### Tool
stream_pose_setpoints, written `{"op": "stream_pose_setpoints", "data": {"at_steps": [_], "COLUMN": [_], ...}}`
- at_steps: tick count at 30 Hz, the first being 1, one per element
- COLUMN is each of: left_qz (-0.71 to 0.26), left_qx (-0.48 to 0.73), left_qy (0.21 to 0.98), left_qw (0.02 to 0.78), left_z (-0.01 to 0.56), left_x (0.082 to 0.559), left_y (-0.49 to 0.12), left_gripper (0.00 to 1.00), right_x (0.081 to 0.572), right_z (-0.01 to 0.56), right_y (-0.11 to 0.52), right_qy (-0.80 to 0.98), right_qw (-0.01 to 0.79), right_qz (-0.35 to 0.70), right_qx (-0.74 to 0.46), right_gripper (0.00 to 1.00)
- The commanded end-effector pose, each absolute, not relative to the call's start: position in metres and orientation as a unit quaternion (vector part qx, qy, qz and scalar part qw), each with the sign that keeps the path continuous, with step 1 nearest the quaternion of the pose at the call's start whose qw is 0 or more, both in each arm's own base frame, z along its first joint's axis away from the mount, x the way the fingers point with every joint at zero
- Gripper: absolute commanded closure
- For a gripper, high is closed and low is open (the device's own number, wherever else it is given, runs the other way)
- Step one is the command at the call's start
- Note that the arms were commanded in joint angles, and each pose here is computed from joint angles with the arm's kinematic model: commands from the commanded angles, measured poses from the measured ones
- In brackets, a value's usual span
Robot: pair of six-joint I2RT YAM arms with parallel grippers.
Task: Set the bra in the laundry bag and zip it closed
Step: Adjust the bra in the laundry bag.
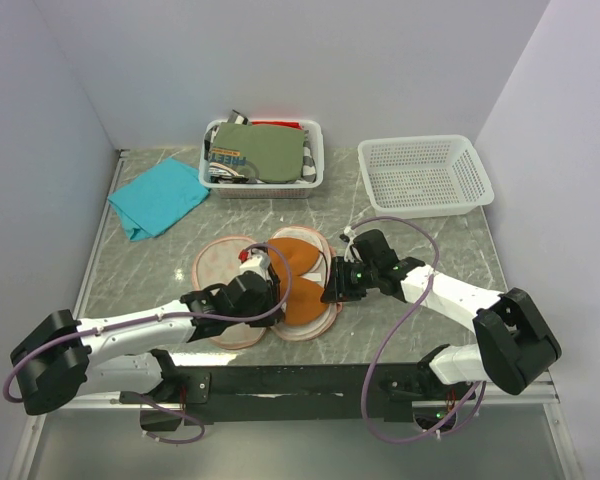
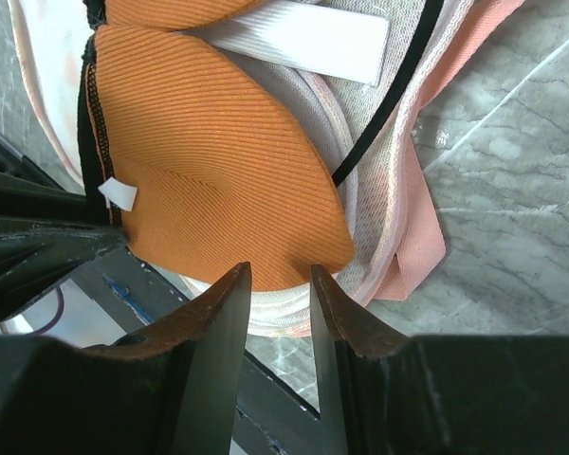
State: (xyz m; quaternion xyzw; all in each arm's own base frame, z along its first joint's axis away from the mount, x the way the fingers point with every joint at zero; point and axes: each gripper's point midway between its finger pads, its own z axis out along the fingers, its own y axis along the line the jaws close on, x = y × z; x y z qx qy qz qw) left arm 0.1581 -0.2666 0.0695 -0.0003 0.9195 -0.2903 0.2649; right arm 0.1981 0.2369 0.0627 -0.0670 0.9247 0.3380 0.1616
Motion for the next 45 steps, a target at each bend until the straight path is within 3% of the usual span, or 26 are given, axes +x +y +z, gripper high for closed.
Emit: {"op": "stream_pose_setpoints", "data": {"at_steps": [1,2,4,7,9,12,14,17,18,28,41,45], "left_qz": [-0.311,-0.310,-0.309,-0.294,-0.280,-0.260,-0.266,-0.261,-0.258,-0.207,-0.262,-0.273], "left_qx": [-0.005,-0.006,-0.010,-0.016,-0.017,-0.030,-0.032,-0.041,-0.043,-0.032,0.002,0.012], "left_qy": [0.914,0.915,0.915,0.916,0.917,0.914,0.905,0.893,0.889,0.851,0.842,0.843], "left_qw": [0.260,0.259,0.260,0.270,0.284,0.311,0.331,0.365,0.376,0.482,0.471,0.464], "left_z": [0.081,0.079,0.079,0.079,0.082,0.094,0.110,0.129,0.132,0.178,0.152,0.143], "left_x": [0.155,0.154,0.154,0.157,0.160,0.168,0.172,0.180,0.183,0.240,0.305,0.316], "left_y": [-0.274,-0.273,-0.271,-0.264,-0.257,-0.245,-0.242,-0.233,-0.230,-0.231,-0.251,-0.264], "left_gripper": [0.73,0.73,0.49,0.38,0.41,0.30,0.29,0.14,0.01,0.04,0.01,0.05], "right_x": [0.211,0.212,0.213,0.216,0.223,0.230,0.233,0.240,0.243,0.294,0.317,0.315], "right_z": [0.086,0.086,0.087,0.089,0.092,0.097,0.099,0.101,0.102,0.124,0.115,0.115], "right_y": [0.244,0.243,0.243,0.239,0.233,0.225,0.221,0.214,0.212,0.234,0.262,0.264], "right_qy": [0.912,0.913,0.913,0.916,0.919,0.922,0.923,0.924,0.924,0.904,0.899,0.897], "right_qw": [0.200,0.201,0.203,0.212,0.230,0.251,0.258,0.275,0.282,0.301,0.266,0.261], "right_qz": [0.349,0.346,0.343,0.330,0.313,0.289,0.278,0.261,0.254,0.302,0.343,0.352], "right_qx": [-0.083,-0.081,-0.083,-0.080,-0.072,-0.064,-0.059,-0.047,-0.043,-0.037,-0.058,-0.063], "right_gripper": [0.61,0.60,0.59,0.58,0.57,0.57,0.56,0.55,0.55,0.54,0.53,0.53]}}
